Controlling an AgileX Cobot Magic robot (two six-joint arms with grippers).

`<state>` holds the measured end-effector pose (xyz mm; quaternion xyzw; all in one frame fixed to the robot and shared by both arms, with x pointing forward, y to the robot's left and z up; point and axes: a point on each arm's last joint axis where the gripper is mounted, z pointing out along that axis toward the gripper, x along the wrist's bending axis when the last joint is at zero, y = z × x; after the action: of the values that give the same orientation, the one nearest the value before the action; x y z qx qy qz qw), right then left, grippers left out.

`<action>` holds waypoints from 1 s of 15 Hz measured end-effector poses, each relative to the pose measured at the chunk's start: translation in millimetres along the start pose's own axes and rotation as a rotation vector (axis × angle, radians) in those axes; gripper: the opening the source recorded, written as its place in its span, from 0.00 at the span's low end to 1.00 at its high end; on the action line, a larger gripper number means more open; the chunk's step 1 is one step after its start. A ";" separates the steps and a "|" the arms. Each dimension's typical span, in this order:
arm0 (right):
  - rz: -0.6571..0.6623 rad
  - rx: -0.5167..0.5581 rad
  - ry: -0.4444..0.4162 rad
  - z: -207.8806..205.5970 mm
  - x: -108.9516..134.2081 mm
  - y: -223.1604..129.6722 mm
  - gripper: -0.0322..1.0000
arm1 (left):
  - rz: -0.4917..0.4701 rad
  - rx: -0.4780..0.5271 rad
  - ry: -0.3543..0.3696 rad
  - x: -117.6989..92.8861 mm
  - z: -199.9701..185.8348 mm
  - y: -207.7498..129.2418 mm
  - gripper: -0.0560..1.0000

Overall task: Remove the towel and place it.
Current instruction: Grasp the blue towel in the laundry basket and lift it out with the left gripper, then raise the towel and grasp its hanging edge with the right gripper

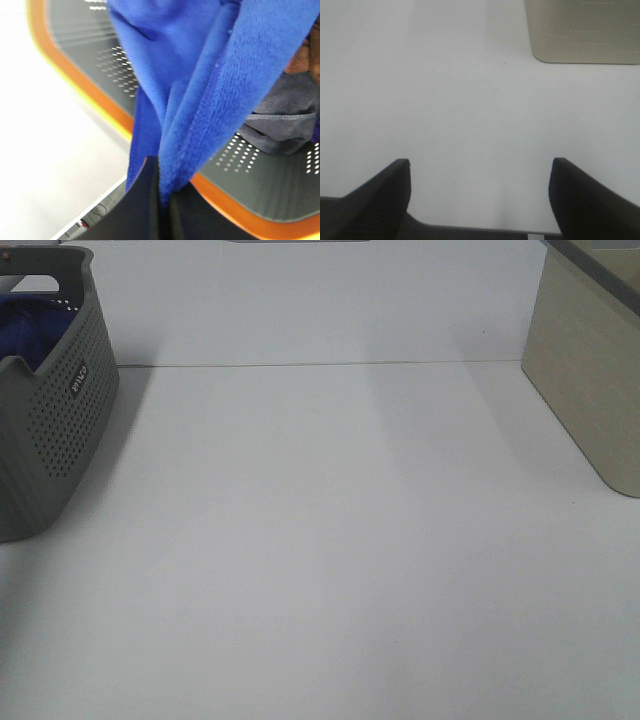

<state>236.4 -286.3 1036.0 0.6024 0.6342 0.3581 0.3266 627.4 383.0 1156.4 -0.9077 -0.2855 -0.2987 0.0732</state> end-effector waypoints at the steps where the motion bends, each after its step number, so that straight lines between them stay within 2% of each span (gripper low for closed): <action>1: 0.000 0.000 0.000 0.0 0.0 0.0 0.75 | -0.022 -0.028 0.052 2.1 -18.6 -0.6 0.05; 4: 0.003 -0.001 0.005 0.0 0.5 0.1 0.75 | -0.010 -0.156 0.234 1.5 -77.2 13.2 0.05; 6: 0.006 -0.002 0.012 0.0 1.1 0.1 0.75 | 0.028 -0.237 0.304 -5.1 -105.0 27.1 0.05; 10: 0.023 -0.008 0.045 -0.2 4.1 0.8 0.75 | 0.179 -0.354 0.541 -19.6 -168.2 49.7 0.05; 11: 0.031 -0.013 0.065 -0.3 5.9 1.3 0.75 | 0.197 -0.381 0.579 -24.0 -182.0 51.6 0.05; 13: -0.015 -0.051 0.131 -1.7 12.0 5.5 0.75 | 0.232 -0.433 0.607 -35.3 -201.7 57.6 0.05; 15: -0.098 -0.135 0.267 -1.3 23.4 20.0 0.75 | 0.335 -0.515 0.611 -55.6 -218.1 79.2 0.05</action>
<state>244.5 -262.7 1054.1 0.4946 0.6751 0.4602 0.2962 526.2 225.0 1303.7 -0.8000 -0.0155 -0.5993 -0.0269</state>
